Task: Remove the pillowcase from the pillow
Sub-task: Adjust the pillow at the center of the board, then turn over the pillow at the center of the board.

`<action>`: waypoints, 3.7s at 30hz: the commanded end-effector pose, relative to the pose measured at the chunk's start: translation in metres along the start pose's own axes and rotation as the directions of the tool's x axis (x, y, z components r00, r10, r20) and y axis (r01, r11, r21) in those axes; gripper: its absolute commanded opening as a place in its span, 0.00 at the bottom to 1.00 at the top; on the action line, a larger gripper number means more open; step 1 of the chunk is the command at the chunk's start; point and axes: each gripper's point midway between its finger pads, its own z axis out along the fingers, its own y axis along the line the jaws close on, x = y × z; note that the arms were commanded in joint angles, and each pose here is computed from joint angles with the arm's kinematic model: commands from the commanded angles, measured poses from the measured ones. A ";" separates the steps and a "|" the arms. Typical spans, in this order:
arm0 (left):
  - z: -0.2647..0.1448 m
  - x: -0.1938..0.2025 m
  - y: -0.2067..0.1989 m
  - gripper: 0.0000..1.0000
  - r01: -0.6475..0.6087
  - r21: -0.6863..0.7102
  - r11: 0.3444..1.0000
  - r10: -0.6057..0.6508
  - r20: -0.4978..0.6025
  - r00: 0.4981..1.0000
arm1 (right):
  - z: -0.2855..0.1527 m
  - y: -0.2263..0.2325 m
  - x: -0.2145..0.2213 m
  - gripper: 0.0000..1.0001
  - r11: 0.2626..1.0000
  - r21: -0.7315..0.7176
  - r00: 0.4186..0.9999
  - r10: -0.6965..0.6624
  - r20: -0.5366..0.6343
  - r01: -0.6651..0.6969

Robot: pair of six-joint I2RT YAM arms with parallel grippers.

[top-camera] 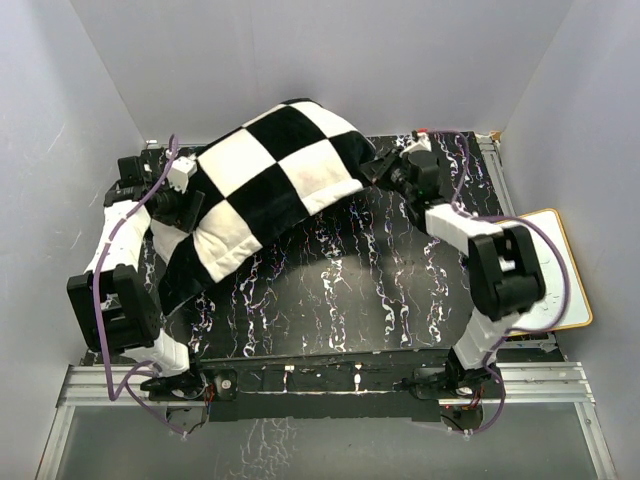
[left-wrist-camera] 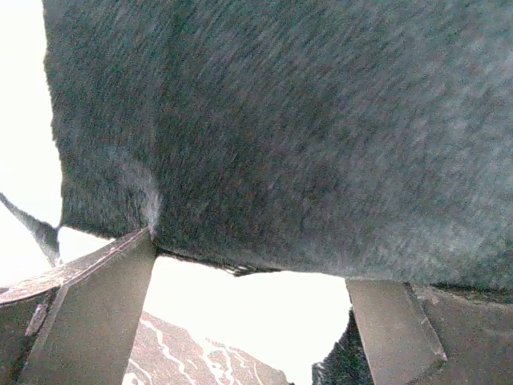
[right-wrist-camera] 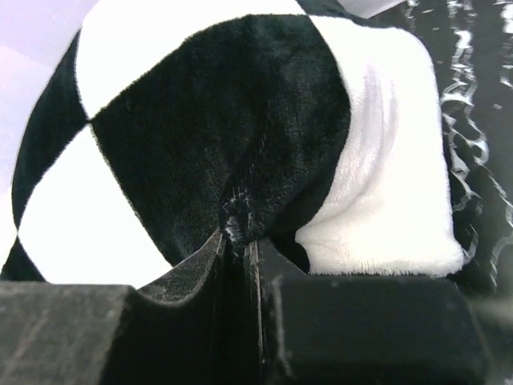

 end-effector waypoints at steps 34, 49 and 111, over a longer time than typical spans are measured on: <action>-0.023 0.101 -0.049 0.82 -0.313 -0.071 0.947 0.308 -0.074 0.949 | -0.118 0.017 -0.031 0.08 0.899 0.407 0.945 -0.260 0.197 0.163; -0.186 -0.130 0.004 0.00 -0.042 -0.354 0.934 0.208 0.445 0.871 | -0.178 0.134 -0.118 0.08 0.944 0.221 0.855 -0.318 0.410 0.245; 0.014 -0.078 -0.084 0.30 -0.232 0.058 0.971 0.229 0.053 0.972 | -0.070 0.050 -0.099 0.87 0.968 0.128 0.976 -0.212 -0.051 0.217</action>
